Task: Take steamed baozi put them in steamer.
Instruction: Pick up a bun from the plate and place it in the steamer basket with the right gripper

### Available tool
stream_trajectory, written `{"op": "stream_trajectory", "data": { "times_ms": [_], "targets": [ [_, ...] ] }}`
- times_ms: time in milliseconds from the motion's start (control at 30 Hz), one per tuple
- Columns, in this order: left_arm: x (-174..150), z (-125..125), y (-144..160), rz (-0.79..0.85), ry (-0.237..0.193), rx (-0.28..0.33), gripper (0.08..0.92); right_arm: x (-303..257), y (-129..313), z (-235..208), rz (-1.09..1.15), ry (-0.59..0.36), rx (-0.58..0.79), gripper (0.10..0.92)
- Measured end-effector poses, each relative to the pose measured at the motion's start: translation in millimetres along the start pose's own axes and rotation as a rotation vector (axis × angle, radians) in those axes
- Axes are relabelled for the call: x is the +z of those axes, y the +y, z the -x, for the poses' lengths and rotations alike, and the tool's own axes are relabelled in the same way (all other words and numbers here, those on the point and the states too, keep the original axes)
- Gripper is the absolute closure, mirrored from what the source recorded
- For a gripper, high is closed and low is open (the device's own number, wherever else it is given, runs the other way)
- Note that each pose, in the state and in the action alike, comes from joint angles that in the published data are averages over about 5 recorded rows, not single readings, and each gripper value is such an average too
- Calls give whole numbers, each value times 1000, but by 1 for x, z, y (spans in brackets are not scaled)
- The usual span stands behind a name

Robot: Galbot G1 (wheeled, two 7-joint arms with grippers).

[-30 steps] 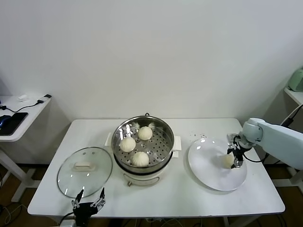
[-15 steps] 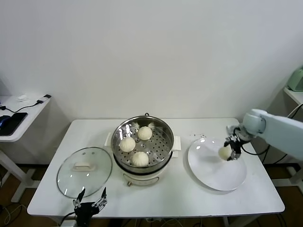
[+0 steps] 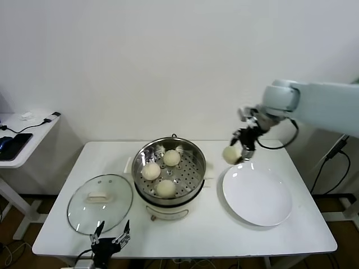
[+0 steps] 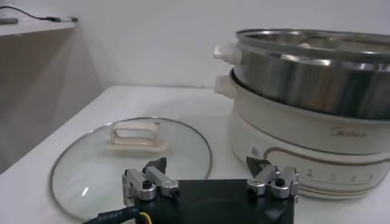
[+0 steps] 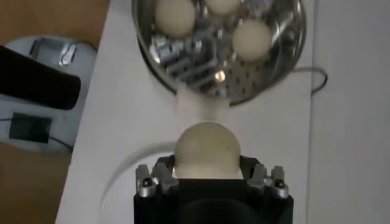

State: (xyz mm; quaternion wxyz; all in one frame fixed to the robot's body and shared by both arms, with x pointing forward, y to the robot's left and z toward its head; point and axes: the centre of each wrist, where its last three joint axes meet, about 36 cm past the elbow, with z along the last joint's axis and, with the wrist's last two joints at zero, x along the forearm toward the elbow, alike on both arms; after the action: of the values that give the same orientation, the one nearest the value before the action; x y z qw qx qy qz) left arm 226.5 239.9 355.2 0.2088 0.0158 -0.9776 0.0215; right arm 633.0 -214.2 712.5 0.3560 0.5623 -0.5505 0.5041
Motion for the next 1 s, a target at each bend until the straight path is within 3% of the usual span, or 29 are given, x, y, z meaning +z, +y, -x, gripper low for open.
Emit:
{"op": "stream_trajectory", "data": {
  "times_ms": [367,1000],
  "targets": [
    [-2,3,3,-6,-7,-2,177,-86,-9,55,-28,28,-19,327],
    [2,8,8,-4,1,-1,177,-103,-18,152,-26,97,-15,325]
  ]
}}
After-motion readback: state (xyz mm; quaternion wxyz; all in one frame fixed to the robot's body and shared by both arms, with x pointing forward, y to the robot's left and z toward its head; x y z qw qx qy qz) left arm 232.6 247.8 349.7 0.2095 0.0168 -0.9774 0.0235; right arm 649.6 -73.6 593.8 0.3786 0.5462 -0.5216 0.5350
